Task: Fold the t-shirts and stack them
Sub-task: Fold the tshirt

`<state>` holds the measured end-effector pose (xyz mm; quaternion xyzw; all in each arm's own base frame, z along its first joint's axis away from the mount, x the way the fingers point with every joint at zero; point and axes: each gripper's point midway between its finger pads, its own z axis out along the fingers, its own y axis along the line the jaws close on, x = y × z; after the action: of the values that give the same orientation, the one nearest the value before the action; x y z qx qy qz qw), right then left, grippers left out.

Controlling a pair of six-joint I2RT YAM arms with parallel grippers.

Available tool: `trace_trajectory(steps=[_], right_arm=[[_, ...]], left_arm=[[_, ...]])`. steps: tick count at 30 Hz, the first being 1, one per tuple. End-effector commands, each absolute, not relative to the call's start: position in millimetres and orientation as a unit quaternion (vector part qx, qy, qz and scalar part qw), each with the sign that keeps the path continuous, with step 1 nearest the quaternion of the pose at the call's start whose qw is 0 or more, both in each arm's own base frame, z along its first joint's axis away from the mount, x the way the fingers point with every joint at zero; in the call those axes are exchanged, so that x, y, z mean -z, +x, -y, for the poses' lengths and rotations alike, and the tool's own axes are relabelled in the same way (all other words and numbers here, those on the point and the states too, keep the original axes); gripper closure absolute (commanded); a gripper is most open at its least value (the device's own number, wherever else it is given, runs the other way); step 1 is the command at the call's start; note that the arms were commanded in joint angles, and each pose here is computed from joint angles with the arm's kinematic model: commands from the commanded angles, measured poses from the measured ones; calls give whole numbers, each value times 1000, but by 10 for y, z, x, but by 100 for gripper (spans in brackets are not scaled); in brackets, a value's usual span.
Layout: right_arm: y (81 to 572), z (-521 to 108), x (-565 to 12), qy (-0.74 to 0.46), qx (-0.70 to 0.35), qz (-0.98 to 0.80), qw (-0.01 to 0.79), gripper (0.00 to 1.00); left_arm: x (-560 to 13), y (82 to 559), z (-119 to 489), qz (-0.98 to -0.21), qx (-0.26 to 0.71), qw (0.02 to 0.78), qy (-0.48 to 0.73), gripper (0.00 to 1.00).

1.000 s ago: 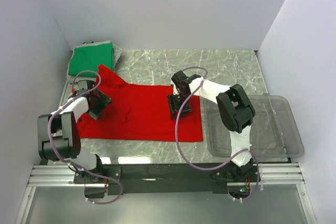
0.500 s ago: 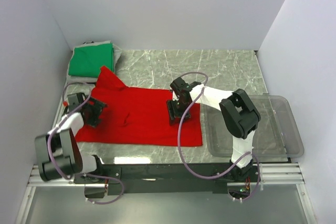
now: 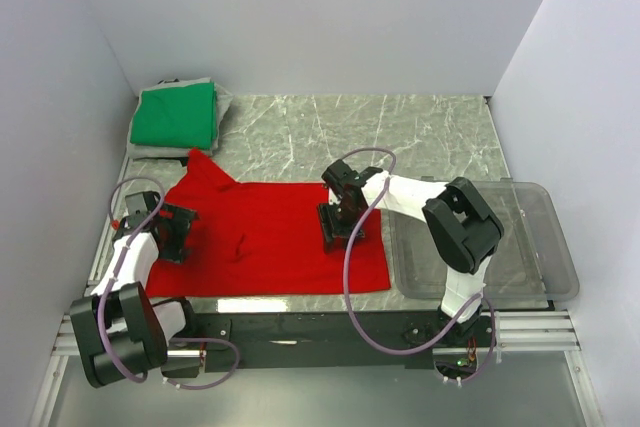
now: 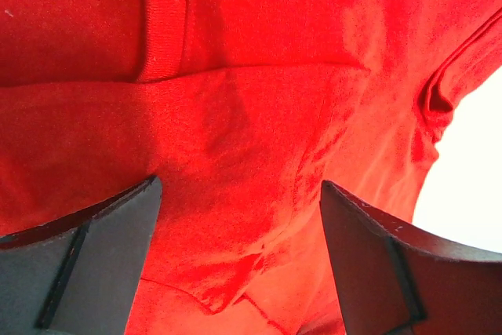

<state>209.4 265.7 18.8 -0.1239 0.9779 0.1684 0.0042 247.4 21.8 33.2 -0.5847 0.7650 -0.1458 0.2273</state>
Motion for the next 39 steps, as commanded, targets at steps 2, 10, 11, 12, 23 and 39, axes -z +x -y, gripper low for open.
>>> trace_trajectory(steps=[2, 10, 11, 12, 23, 39], right_arm=[[1720, -2300, 126, -128, -90, -986, -52, 40], [1673, -2281, 35, -140, -88, -985, -51, 40], [1694, -2292, -4, -141, -87, -985, -49, 40], [1710, -2288, -37, -146, -86, -985, -46, 40], [2155, -2441, -431, -166, -76, -983, 26, 39], [1849, -2357, -46, -167, -87, -981, -33, 39]], left_arm=[[-107, 1989, -232, -755, 74, 153, -634, 9], [-215, 1995, -219, -755, 77, 152, -633, 7], [-282, 2049, -249, -754, 77, 160, -632, 7], [-318, 2066, -264, -756, 75, 165, -629, 7], [-785, 2703, -299, -776, 104, 263, -563, 10], [-67, 2631, 32, -812, 139, 154, -546, 11]])
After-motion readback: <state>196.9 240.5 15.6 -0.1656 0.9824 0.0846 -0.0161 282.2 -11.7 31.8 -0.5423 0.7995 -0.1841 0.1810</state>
